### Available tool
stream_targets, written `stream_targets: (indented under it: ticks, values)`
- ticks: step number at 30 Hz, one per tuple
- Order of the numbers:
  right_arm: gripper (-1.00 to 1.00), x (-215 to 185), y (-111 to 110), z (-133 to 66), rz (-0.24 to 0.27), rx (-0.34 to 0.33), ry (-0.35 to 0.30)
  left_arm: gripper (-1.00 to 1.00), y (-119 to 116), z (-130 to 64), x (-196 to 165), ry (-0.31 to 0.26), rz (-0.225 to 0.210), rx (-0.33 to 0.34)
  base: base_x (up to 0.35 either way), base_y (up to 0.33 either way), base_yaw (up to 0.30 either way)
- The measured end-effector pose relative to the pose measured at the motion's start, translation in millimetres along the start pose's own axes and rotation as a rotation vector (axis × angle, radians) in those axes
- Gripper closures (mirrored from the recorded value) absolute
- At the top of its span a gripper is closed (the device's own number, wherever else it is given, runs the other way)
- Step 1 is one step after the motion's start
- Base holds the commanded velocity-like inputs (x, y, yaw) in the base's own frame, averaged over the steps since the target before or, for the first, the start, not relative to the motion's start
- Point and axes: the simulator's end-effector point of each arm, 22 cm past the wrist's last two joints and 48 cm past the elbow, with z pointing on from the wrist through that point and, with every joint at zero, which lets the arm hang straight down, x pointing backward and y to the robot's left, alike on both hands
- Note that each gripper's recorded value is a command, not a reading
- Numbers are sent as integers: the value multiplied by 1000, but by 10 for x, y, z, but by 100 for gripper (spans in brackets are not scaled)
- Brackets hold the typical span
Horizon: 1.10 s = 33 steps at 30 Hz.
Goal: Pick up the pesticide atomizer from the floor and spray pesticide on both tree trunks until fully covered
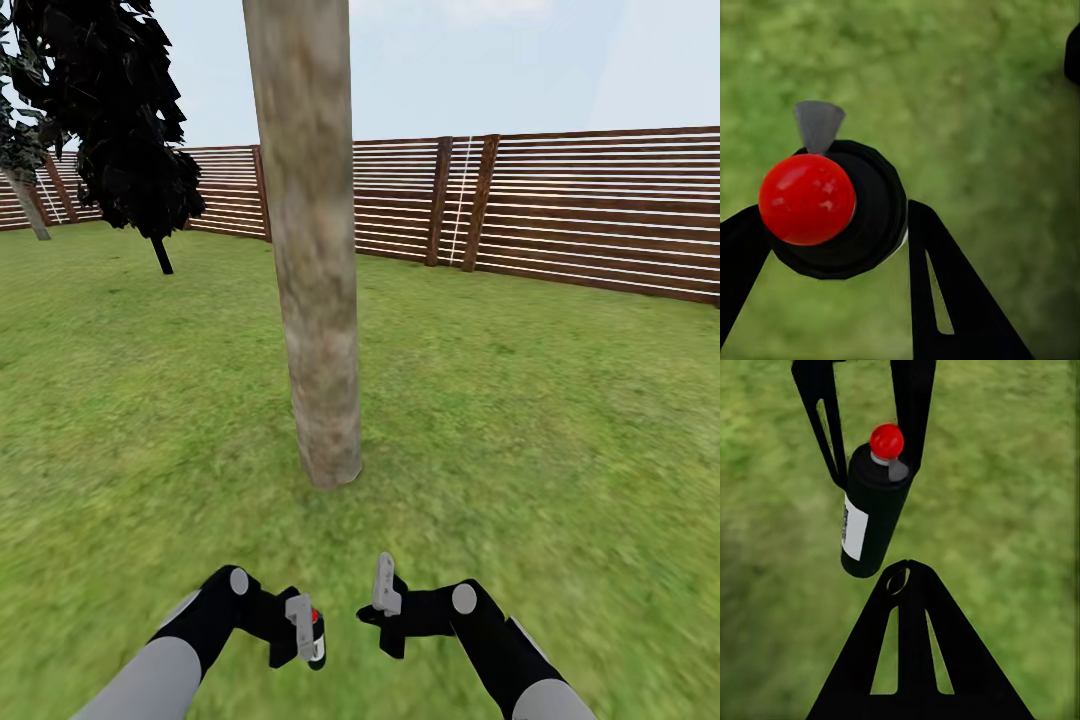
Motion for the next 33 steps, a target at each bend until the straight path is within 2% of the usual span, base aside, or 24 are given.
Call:
stream_targets:
  ticks: [9, 14, 18, 33]
  values:
    - [100, 0, -3, -1, 0, 1, 0, 100, -154, 144, -218, -42, 5, 31, 0, 0, 0]
    - [100, -1, -5, -1, -1, 2, 0, 100, -147, 156, -372, -92, -17, 27, 0, 0, 0]
    - [100, -2, -7, -2, -1, 2, 0, 100, -174, 176, -439, -109, -17, 33, 0, 0, 0]
    - [100, -1, -5, -1, -1, 2, 0, 100, -323, 299, -587, -131, -21, 63, 0, 0, 0]
